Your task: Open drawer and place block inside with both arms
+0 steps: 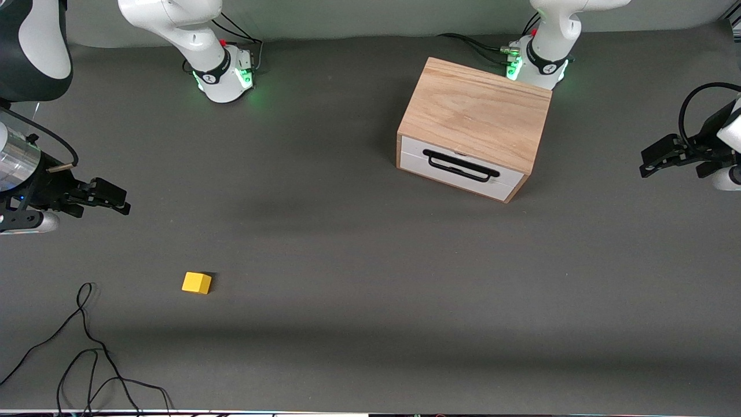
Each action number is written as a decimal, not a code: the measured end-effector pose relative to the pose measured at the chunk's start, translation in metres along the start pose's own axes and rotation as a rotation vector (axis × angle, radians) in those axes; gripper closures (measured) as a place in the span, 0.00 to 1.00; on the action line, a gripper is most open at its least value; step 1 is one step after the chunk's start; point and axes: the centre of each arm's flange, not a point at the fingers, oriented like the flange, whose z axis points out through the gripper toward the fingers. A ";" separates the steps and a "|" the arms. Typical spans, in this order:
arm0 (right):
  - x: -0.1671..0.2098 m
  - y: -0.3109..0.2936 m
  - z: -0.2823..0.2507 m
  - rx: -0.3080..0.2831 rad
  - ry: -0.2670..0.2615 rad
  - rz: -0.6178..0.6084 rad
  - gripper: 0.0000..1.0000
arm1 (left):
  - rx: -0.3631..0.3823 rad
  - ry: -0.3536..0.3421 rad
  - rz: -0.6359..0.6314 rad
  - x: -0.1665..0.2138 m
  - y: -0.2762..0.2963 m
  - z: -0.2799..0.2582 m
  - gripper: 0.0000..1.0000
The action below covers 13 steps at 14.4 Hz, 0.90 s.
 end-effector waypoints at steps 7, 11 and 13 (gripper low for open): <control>0.001 0.001 0.003 -0.001 -0.006 0.001 0.00 | 0.000 0.001 0.008 0.000 0.004 0.000 0.00; 0.001 0.001 0.006 -0.001 -0.011 0.002 0.00 | 0.000 0.001 0.009 0.000 0.004 0.000 0.00; 0.002 0.001 0.008 -0.001 -0.015 0.002 0.00 | 0.000 -0.001 0.009 0.000 0.004 0.001 0.00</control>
